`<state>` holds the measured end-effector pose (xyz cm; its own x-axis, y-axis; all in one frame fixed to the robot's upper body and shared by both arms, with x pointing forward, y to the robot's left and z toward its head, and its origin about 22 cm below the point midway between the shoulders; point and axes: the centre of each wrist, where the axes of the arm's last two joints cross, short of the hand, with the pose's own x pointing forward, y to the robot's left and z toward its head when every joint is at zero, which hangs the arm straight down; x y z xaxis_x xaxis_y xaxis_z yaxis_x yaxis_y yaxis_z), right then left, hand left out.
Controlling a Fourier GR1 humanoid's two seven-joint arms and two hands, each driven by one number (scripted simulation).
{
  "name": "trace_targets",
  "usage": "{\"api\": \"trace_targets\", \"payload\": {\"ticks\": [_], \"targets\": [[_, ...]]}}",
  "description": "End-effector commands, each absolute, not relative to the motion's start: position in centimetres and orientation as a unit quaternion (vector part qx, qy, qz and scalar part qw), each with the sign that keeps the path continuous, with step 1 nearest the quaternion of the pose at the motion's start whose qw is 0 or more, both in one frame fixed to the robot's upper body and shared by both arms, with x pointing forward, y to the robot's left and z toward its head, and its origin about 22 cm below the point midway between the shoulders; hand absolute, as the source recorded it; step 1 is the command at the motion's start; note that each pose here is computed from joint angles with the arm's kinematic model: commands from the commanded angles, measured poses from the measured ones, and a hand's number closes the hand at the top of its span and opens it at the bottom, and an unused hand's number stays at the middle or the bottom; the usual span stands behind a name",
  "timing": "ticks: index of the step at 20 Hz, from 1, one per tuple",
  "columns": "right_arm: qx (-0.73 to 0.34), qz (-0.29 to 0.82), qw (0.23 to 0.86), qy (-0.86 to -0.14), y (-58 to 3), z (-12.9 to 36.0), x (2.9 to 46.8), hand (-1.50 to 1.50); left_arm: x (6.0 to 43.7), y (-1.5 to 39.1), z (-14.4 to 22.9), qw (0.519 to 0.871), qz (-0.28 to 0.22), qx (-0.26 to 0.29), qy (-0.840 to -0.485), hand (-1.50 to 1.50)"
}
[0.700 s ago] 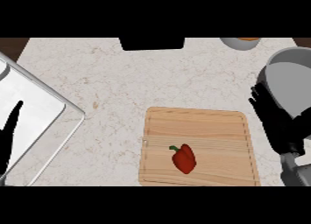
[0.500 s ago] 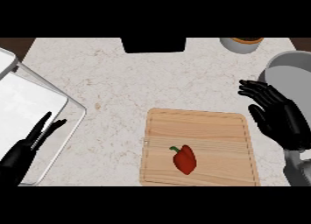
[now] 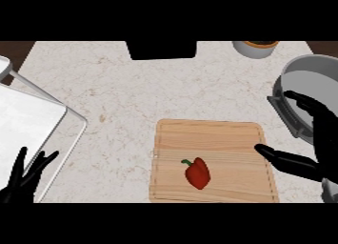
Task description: Pick the bell pepper from the cutting board and place it in the pot
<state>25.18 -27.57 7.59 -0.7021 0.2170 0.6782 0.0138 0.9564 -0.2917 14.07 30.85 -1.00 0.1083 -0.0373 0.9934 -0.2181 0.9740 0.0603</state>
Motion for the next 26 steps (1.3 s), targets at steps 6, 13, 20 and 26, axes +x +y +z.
{"api": "trace_targets", "payload": {"ticks": [6, 13, 20, 26], "targets": [[-0.045, 0.211, 0.284, -0.934, -26.3, 3.8, 18.3, -1.5, 18.1, 26.0, 0.8, 0.657, 0.056, 0.087, -0.747, 0.0], [-0.154, 0.423, 0.367, -0.814, -29.1, 3.3, 14.2, -1.5, 19.5, 24.1, 0.3, 0.659, 0.031, 0.07, -0.748, 0.0], [-0.212, 0.475, 0.426, -0.74, -23.2, 3.3, 11.8, -1.5, 22.6, 22.5, 1.8, 0.655, 0.022, 0.054, -0.753, 0.0], [-0.209, 0.493, 0.452, -0.713, -18.8, 3.8, 13.9, -1.5, 22.7, 23.5, 1.3, 0.667, 0.02, 0.049, -0.744, 0.0]]}}
